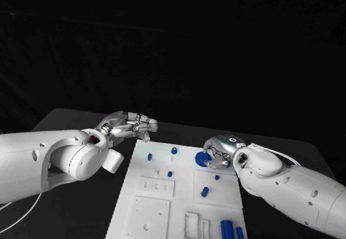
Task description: Assemble the parts on the task board
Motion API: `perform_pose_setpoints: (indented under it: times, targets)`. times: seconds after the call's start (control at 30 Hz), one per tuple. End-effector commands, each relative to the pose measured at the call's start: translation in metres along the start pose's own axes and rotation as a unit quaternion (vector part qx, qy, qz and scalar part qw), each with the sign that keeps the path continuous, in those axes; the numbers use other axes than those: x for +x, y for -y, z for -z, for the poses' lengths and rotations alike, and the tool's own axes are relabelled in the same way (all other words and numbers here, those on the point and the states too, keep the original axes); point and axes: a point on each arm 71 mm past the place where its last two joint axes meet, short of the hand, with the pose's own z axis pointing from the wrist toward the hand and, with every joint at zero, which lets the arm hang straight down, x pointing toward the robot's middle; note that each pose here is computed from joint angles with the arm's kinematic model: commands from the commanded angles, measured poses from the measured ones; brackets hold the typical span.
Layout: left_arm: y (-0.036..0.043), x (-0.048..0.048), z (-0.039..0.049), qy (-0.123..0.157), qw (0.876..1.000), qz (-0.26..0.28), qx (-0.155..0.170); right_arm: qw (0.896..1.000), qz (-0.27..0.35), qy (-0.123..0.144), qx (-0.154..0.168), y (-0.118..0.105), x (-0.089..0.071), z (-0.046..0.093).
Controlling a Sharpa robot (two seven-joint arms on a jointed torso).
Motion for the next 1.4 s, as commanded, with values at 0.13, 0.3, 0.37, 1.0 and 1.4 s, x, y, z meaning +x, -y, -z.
perform_pose_setpoints:
  times: [0.13, 0.3, 0.37, 1.0, 1.4]
  targets:
    - [0.0019, 0.0009, 0.0002, -0.004, 1.000, 0.000, 0.005, 0.997, 0.056, 0.048, -0.007, -0.011, -0.010, 0.004]
    - [0.0019, 0.0008, 0.0004, -0.004, 1.000, 0.000, 0.005, 0.994, 0.070, 0.077, -0.019, -0.025, -0.021, 0.006]
    - [0.0019, 0.0010, 0.0002, -0.004, 1.000, 0.000, 0.005, 0.993, 0.075, 0.087, -0.024, -0.030, -0.024, 0.006]
    - [0.0021, 0.0024, -0.0003, -0.005, 1.000, 0.000, 0.005, 0.983, 0.113, 0.129, -0.069, -0.091, -0.030, -0.003]
    - [0.0023, 0.0059, -0.0023, -0.009, 1.000, 0.001, 0.006, 0.983, 0.113, 0.114, -0.083, -0.107, -0.020, -0.011]
